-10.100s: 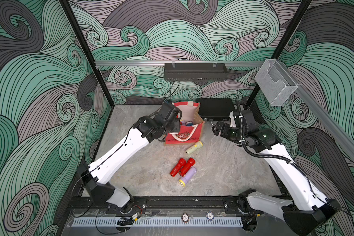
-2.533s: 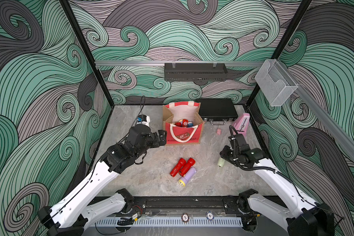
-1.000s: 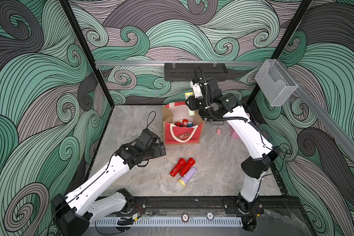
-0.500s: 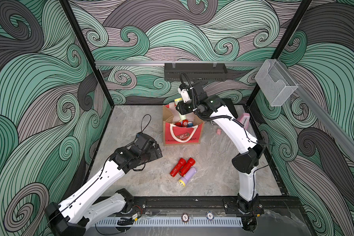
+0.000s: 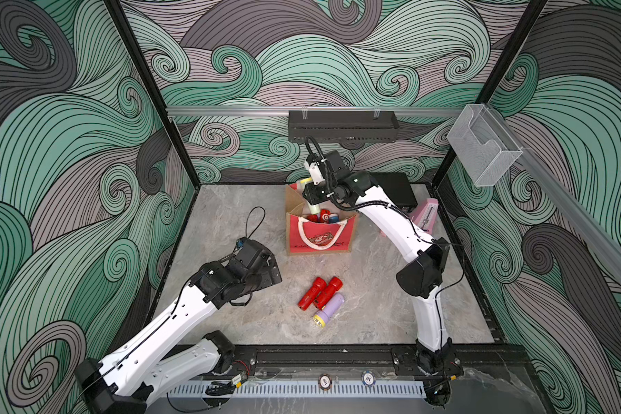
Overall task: Put the flashlights into the tote bags
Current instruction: Place the flashlight in the canvas bag.
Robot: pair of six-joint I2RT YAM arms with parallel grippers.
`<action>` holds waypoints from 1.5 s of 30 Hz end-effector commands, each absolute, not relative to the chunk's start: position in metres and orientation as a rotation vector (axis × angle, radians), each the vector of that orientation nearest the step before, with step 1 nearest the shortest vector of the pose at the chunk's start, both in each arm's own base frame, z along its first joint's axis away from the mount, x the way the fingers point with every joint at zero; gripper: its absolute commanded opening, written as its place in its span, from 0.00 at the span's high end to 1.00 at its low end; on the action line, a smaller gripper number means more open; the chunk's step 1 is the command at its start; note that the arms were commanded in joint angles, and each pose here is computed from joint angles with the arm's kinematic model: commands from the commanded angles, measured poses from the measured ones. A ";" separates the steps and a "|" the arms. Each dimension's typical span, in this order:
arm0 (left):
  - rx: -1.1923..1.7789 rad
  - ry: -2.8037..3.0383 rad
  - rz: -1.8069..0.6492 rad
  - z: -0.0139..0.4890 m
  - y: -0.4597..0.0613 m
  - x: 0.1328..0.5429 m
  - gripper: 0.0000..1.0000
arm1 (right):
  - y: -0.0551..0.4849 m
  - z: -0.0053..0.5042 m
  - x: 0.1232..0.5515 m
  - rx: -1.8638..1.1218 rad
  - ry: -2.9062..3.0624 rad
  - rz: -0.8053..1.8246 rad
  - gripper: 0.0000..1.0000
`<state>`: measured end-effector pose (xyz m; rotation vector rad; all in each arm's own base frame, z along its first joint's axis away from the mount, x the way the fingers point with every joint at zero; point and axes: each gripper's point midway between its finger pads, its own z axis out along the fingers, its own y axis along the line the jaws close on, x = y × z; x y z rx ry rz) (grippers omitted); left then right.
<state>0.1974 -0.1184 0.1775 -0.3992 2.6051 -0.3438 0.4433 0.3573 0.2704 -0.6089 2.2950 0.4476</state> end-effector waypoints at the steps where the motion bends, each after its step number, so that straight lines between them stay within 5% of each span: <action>1: -0.407 2.601 -0.312 0.177 -0.114 0.196 0.01 | 0.363 0.280 0.448 -0.607 2.242 0.452 1.00; 15: -0.453 2.567 -0.300 0.176 -0.100 0.186 0.02 | 0.369 0.225 0.453 -0.589 2.360 0.430 1.00; 37: -0.314 2.584 -0.275 0.164 -0.115 0.202 0.01 | 0.340 0.277 0.448 -0.388 2.328 0.531 1.00; 45: -0.269 2.590 -0.272 0.164 -0.122 0.208 0.02 | 0.329 0.239 0.458 -0.311 2.419 0.494 1.00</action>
